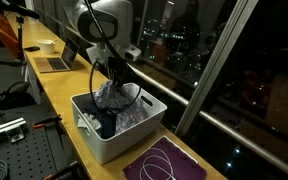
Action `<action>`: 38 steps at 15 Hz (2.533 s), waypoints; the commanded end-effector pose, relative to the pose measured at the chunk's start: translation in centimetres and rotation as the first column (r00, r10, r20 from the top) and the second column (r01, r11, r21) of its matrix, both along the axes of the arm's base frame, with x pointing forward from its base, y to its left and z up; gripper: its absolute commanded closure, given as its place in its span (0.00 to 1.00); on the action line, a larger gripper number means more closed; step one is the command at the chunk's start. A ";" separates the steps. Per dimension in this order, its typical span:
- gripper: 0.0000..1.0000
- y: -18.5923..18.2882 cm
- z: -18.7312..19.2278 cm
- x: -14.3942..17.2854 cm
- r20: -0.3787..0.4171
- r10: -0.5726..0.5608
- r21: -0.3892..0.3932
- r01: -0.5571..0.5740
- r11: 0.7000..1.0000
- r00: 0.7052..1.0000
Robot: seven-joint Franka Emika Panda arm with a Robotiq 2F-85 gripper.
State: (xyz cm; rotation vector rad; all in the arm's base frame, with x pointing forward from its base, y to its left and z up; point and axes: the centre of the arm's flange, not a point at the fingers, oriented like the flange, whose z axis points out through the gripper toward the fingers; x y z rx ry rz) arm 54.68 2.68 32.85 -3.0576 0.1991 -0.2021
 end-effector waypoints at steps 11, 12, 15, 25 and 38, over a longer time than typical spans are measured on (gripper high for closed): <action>0.97 3.5 33.2 -10.0 0.384 0.100 0.007 -0.111 0.994 0.918; 0.97 4.7 35.6 -10.7 0.408 0.123 -0.005 -0.132 0.991 0.905; 0.97 9.4 42.6 -12.5 0.449 0.194 -0.022 -0.206 0.978 0.872; 0.97 34.0 40.4 -13.2 0.306 0.462 0.013 -0.489 0.872 0.832; 0.97 33.7 19.4 -5.0 0.006 0.458 0.057 -0.457 0.887 0.889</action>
